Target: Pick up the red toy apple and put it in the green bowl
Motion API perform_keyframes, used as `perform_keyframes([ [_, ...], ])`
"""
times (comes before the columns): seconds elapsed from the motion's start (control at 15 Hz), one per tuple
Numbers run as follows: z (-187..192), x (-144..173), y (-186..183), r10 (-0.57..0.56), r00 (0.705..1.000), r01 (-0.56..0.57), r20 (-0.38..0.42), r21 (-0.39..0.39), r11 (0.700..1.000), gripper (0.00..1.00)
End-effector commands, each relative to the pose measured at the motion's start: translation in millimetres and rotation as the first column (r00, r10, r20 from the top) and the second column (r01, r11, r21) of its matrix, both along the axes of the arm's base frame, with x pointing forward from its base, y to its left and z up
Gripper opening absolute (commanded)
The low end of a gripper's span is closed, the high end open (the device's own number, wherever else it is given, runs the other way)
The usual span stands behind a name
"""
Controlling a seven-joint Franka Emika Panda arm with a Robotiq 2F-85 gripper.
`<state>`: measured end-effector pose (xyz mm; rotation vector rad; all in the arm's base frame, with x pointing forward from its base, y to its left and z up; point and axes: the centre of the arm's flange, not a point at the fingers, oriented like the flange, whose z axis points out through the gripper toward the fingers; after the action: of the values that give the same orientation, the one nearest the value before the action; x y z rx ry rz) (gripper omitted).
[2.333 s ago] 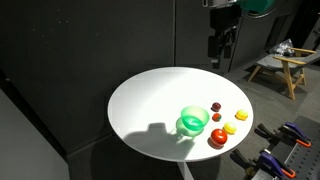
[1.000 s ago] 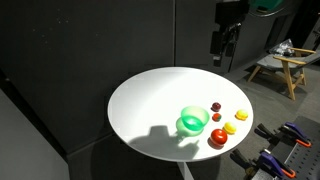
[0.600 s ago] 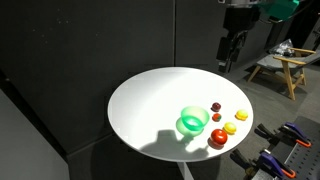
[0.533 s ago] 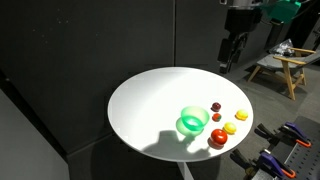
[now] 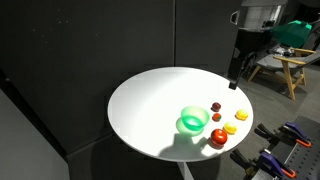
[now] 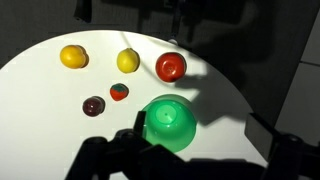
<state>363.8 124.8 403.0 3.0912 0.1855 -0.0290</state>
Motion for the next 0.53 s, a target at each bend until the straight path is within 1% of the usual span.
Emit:
perform_keyframes([
  [0.0,-22.2,-12.7,-8.0,-0.028,1.0,0.027,0.012,0.025,0.999,1.0],
  [0.47,-70.8,-16.3,-9.1,-0.024,0.999,0.024,0.039,0.006,1.0,1.0],
])
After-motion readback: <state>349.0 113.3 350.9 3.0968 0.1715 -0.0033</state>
